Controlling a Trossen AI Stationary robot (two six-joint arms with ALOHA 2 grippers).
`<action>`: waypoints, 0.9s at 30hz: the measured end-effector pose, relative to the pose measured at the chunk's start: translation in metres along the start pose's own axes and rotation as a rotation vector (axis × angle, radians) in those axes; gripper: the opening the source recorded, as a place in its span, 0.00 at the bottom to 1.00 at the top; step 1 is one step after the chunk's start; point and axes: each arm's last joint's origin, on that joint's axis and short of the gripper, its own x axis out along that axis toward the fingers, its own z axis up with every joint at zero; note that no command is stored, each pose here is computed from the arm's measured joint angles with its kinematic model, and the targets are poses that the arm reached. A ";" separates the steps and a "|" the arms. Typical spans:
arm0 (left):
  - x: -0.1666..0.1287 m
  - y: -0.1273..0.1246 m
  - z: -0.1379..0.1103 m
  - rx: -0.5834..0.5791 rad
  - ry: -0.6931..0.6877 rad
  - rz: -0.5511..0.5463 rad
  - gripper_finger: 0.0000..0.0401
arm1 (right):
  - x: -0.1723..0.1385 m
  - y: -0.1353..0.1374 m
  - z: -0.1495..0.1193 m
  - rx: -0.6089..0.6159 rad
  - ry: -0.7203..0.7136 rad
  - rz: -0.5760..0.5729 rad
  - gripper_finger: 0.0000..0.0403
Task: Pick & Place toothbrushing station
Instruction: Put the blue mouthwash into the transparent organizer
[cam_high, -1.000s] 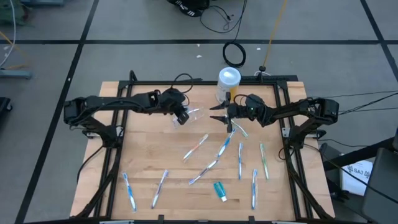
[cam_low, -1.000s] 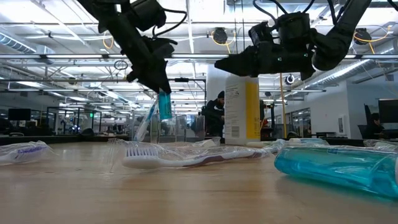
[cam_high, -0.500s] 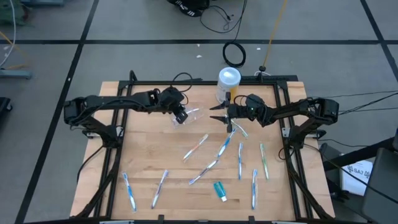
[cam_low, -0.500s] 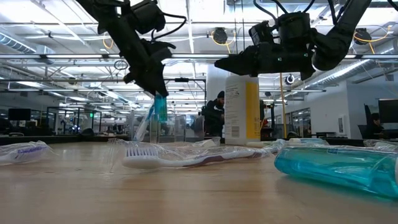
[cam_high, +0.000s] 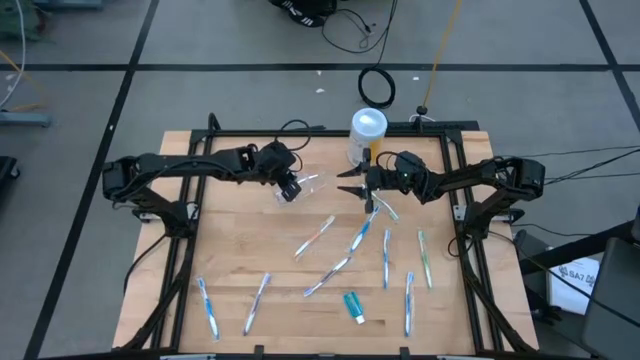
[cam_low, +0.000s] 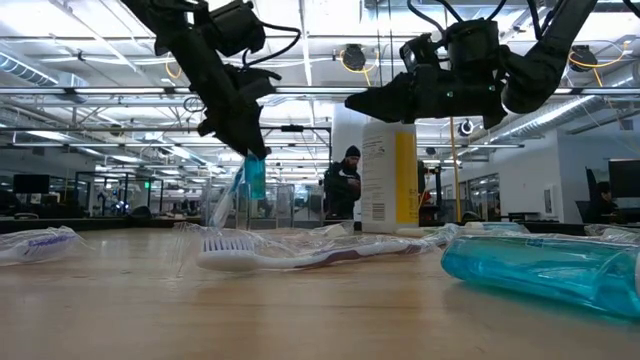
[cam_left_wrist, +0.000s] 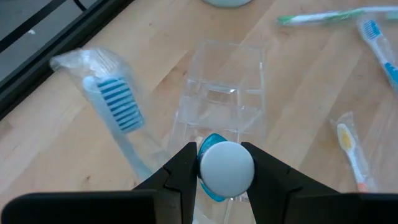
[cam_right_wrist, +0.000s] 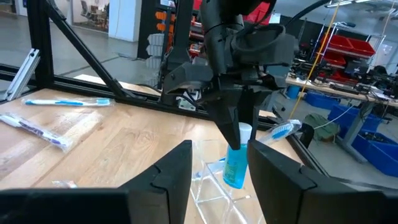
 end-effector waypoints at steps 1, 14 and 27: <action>0.001 0.000 -0.002 0.001 0.007 0.002 0.28 | 0.000 0.000 0.000 0.006 0.000 0.000 0.36; 0.007 0.003 -0.013 -0.006 0.039 0.010 0.28 | 0.000 0.000 0.000 0.010 0.001 0.000 0.36; 0.038 0.000 -0.021 -0.024 0.121 0.005 0.28 | 0.000 0.000 0.000 0.070 0.001 0.001 0.36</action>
